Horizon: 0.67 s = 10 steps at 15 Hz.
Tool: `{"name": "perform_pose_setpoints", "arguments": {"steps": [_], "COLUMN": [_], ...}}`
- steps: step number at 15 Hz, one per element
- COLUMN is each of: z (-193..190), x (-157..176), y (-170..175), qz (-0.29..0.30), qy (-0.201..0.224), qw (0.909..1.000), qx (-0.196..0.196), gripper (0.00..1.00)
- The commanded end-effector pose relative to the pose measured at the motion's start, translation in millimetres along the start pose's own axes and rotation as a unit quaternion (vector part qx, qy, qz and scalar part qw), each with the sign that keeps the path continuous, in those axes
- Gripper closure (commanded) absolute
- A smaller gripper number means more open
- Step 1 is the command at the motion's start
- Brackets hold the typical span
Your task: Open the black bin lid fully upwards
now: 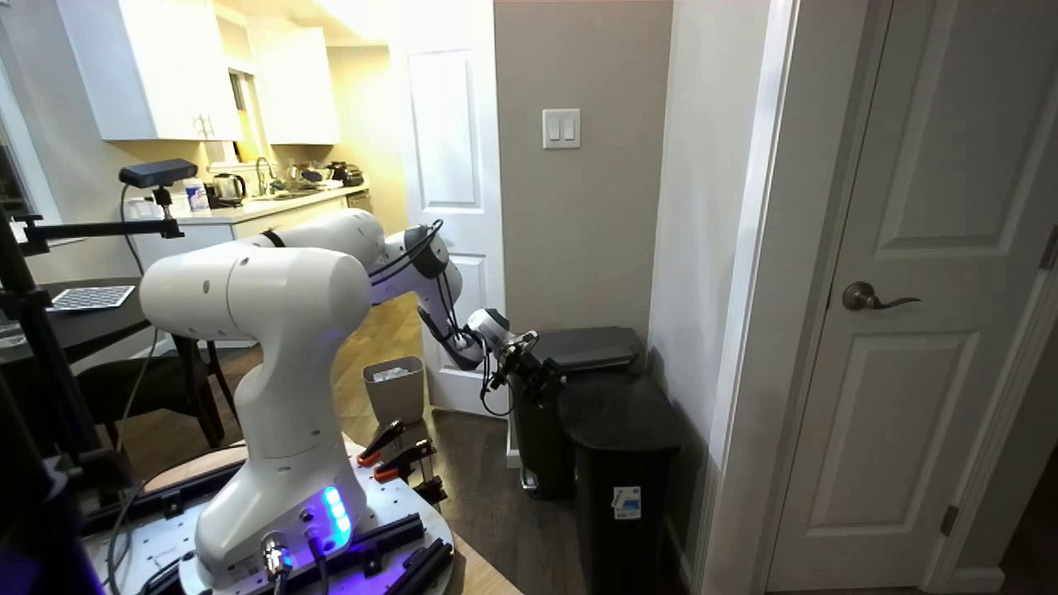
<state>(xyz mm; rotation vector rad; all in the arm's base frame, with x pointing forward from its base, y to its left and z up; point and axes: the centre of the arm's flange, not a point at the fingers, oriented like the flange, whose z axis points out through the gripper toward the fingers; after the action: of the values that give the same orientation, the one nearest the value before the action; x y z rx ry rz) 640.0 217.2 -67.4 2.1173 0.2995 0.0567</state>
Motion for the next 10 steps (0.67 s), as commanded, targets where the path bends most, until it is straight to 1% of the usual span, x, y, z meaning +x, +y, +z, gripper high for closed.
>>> {"name": "perform_pose_setpoints", "arguments": {"steps": [1,6,7,10], "z": [18.2,40.3,45.4,55.9], "x": [21.4,34.4,36.4,42.0], "y": [-4.0,0.6,2.6,10.5], "qz": [0.019,0.029,0.034,0.045], "qy": [0.016,0.002,0.001,0.021], "qw": [0.9997,0.9988,0.9986,0.9985], "qx": [0.006,0.038,0.04,0.024], "gripper": [0.0,0.0,0.0,0.0]}}
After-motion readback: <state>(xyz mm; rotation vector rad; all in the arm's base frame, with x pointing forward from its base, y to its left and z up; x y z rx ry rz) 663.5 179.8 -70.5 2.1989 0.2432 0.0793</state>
